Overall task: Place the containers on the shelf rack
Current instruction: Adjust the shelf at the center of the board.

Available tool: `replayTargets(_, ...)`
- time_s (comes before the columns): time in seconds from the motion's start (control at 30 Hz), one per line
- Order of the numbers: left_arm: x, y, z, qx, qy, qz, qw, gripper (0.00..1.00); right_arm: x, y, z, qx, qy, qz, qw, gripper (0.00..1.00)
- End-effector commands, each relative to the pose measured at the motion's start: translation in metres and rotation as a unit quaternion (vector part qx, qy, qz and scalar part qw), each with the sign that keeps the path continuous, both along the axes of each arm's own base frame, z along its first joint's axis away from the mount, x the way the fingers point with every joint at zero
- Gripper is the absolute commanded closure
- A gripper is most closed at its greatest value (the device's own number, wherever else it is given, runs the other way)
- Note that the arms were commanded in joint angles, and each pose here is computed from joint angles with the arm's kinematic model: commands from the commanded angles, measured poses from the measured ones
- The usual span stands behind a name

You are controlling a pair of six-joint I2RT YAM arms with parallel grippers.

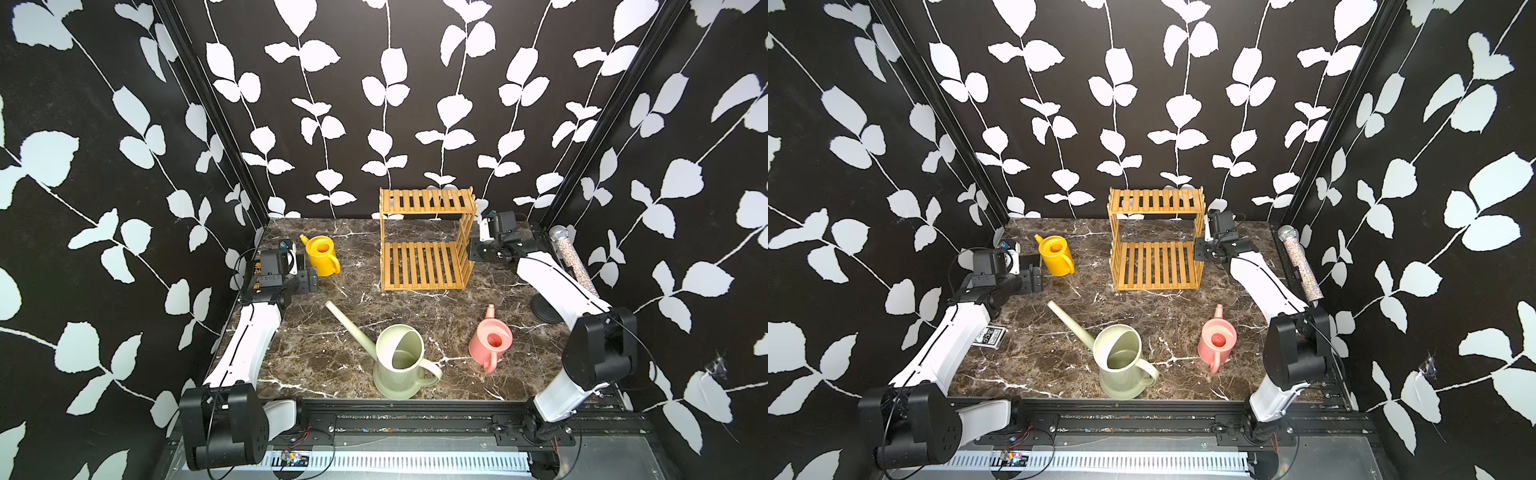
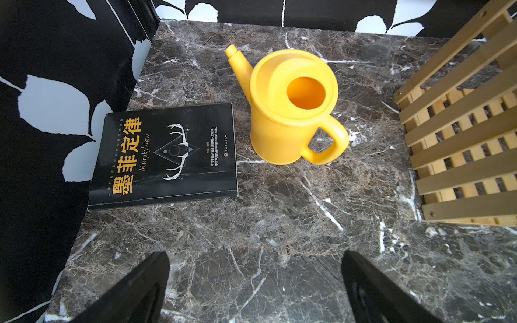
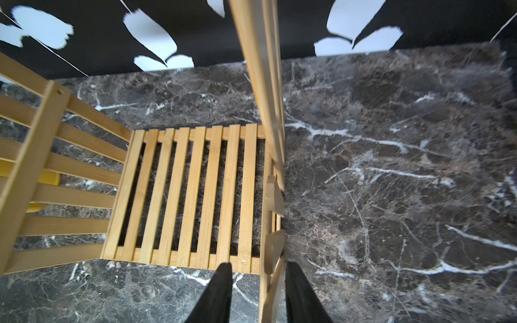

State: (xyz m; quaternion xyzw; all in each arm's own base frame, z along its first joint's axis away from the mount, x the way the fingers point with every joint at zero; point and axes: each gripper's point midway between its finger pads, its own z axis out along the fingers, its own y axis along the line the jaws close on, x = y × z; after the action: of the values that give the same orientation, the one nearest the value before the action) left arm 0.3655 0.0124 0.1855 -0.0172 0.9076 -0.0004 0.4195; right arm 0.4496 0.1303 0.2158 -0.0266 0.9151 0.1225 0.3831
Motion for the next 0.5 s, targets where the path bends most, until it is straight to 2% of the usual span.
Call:
replayTargets(0.0,-0.002,0.003,0.006,0.000,-0.014,0.003,1.000,0.02,-0.013,-0.006,0.036,-0.005,-0.043,0.002,0.999,0.63)
replayTargets(0.3,0.000,0.009,0.019,0.034,-0.024,0.000,0.999,0.01,-0.062,-0.005,0.070,0.000,-0.075,0.054,0.996,0.50)
replayTargets(0.4,0.001,0.011,0.025,0.047,-0.027,-0.004,0.999,0.02,-0.080,-0.004,0.070,0.004,-0.077,0.071,0.994,0.43)
replayTargets(0.47,0.002,0.012,0.030,0.056,-0.027,-0.009,0.998,0.01,-0.089,-0.002,0.071,0.009,-0.080,0.082,0.993,0.35)
